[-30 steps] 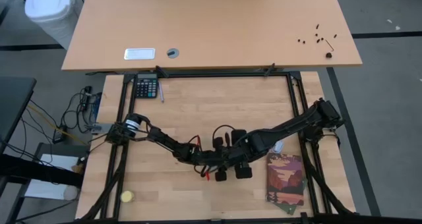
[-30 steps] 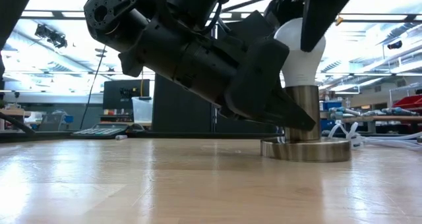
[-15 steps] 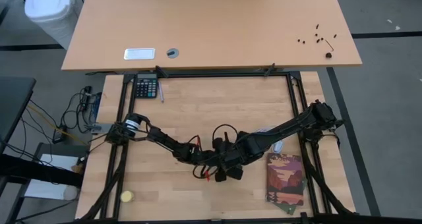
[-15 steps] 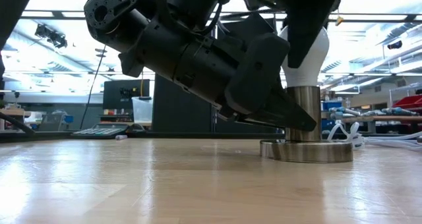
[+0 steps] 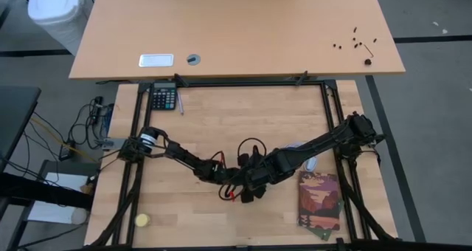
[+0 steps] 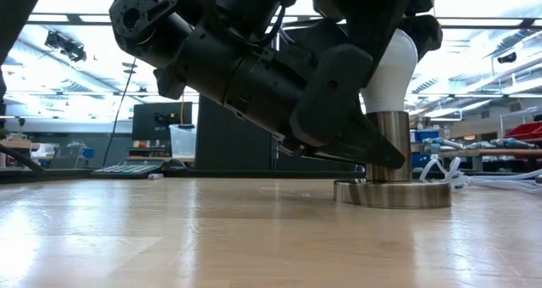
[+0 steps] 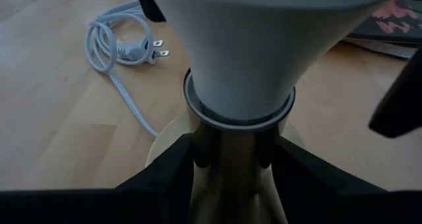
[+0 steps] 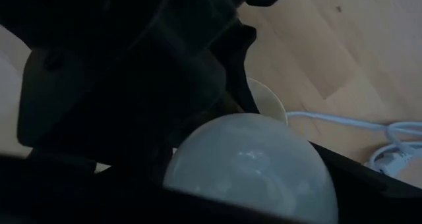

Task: Screw lightbulb
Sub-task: Remove the lightbulb from the lamp socket

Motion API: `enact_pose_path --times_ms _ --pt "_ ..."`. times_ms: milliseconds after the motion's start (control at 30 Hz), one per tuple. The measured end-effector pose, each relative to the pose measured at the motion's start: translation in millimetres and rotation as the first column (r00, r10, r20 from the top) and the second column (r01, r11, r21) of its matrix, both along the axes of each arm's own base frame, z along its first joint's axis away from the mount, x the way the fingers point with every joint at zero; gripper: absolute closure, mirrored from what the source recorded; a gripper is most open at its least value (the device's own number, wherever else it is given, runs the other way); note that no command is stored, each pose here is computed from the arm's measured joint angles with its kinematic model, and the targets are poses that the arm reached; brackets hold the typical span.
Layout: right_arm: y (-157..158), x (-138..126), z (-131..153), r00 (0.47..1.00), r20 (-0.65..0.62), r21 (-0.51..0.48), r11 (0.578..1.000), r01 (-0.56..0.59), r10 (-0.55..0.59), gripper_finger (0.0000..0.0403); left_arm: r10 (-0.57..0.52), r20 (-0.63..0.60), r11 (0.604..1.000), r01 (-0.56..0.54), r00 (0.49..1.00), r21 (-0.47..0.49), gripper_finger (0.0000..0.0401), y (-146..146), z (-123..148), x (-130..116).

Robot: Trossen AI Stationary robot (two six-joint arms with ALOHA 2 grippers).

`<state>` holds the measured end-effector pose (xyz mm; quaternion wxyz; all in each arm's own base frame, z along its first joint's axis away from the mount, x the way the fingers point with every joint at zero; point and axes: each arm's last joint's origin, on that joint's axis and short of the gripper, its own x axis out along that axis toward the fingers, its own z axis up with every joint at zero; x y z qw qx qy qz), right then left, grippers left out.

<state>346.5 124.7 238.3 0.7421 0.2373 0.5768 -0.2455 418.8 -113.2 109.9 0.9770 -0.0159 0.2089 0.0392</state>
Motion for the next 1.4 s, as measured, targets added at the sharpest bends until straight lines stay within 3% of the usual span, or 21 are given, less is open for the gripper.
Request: enact_pose_path --times_ms 200,433,833,1033,1233,1400 --pt "-2 0 -1 0.999 -0.006 0.007 0.999 0.052 -0.052 0.0087 -0.001 -0.001 1.000 0.001 1.000 0.000 0.0222 0 0 0" --pt "-2 -1 -12 0.978 -0.068 -0.003 0.981 0.195 -0.195 0.0091 0.013 -0.001 1.000 -0.013 1.000 0.000 0.0222 1 0 0" --pt "1 -1 -13 0.973 -0.047 0.012 0.974 0.228 -0.227 0.0108 0.002 -0.003 1.000 -0.002 1.000 0.006 0.0222 1 0 0" --pt "2 -2 -13 0.983 -0.058 -0.004 0.985 0.174 -0.174 0.0164 -0.002 -0.003 1.000 0.002 1.000 0.007 0.0222 0 0 0" --pt "2 -3 -13 0.994 -0.077 -0.018 0.997 0.076 -0.077 0.0160 -0.001 -0.002 1.000 0.001 1.000 0.006 0.0222 0 0 0" --pt "4 -5 -13 0.981 -0.123 -0.048 0.987 -0.154 0.147 0.0141 -0.008 -0.003 1.000 0.008 1.000 0.008 0.0222 -1 0 0"
